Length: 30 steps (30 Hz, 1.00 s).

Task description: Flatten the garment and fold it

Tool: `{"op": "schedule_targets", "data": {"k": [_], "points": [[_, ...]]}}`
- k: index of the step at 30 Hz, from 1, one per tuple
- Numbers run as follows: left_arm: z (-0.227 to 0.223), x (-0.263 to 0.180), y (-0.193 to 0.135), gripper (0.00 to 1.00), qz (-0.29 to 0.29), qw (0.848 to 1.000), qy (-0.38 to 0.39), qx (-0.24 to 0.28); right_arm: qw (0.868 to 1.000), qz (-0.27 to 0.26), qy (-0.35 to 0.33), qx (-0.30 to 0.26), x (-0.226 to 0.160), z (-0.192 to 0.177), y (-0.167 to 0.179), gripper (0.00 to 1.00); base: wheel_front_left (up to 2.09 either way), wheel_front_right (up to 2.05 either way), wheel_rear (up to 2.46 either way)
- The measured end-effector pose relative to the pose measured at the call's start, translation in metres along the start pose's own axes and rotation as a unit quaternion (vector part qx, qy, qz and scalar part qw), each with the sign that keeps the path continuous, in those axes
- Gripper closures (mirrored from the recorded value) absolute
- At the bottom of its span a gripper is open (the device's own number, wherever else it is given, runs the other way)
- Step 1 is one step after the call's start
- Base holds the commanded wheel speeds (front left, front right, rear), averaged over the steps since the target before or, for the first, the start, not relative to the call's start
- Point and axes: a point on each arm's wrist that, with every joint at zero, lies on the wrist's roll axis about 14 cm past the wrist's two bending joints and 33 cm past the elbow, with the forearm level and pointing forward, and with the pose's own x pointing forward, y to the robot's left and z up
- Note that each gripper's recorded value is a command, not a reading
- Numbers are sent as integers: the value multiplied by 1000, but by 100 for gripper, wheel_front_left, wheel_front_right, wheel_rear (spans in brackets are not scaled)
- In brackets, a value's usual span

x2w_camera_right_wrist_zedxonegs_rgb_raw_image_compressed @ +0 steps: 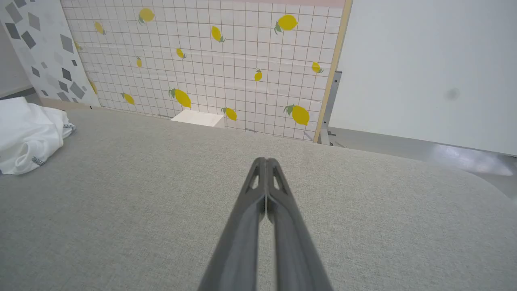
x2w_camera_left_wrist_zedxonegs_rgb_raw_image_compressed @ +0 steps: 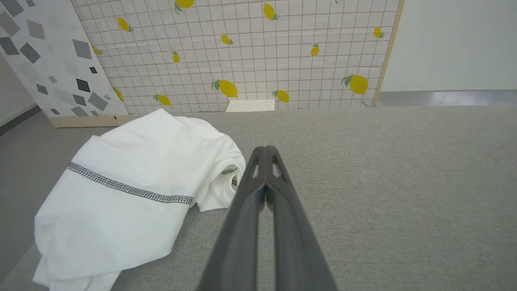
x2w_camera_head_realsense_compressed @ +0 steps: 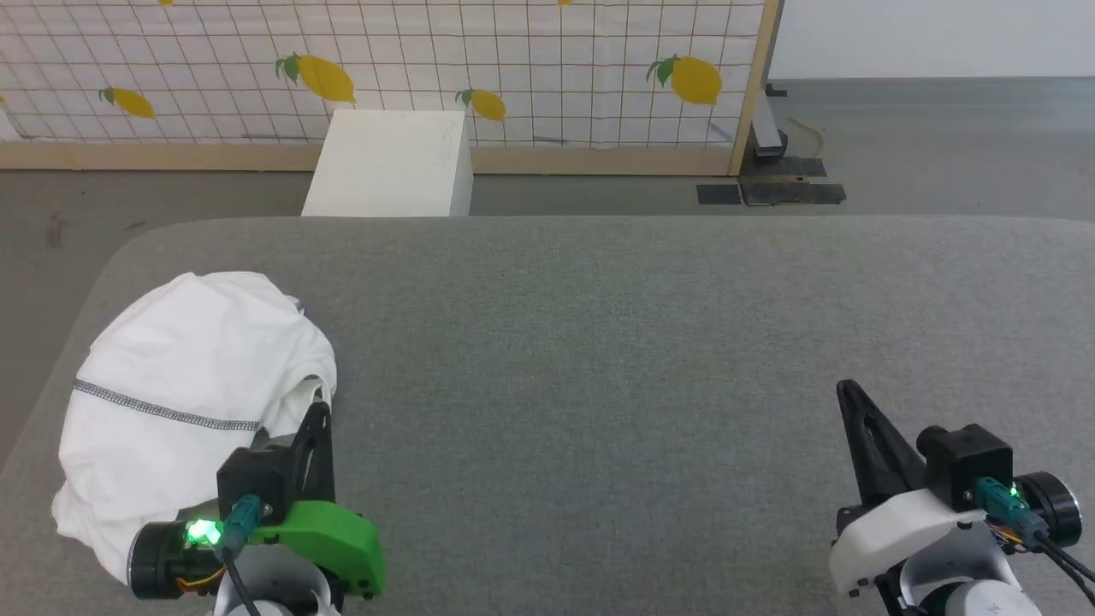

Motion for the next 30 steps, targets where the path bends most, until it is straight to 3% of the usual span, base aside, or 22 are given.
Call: {"op": "schedule_targets", "data": {"k": [22, 23, 24, 25, 30], "points": [[0, 0, 0, 100, 0, 1000, 0, 0, 1000, 0, 0, 0, 0, 0, 0, 100, 0, 0, 0], [0, 0, 0, 0, 0, 1000, 0, 0, 1000, 0, 0, 0, 0, 0, 0, 0, 0, 0, 0], [0, 0, 0, 100, 0, 1000, 0, -1, 1000, 0, 0, 0, 0, 0, 0, 100, 0, 0, 0], [0, 0, -1, 0, -1, 1000, 0, -2, 1000, 0, 0, 0, 0, 0, 0, 0, 0, 0, 0], [0, 0, -2, 0, -3, 1000, 1, -3, 1000, 0, 0, 1, 0, 0, 0, 0, 0, 0, 0]]}}
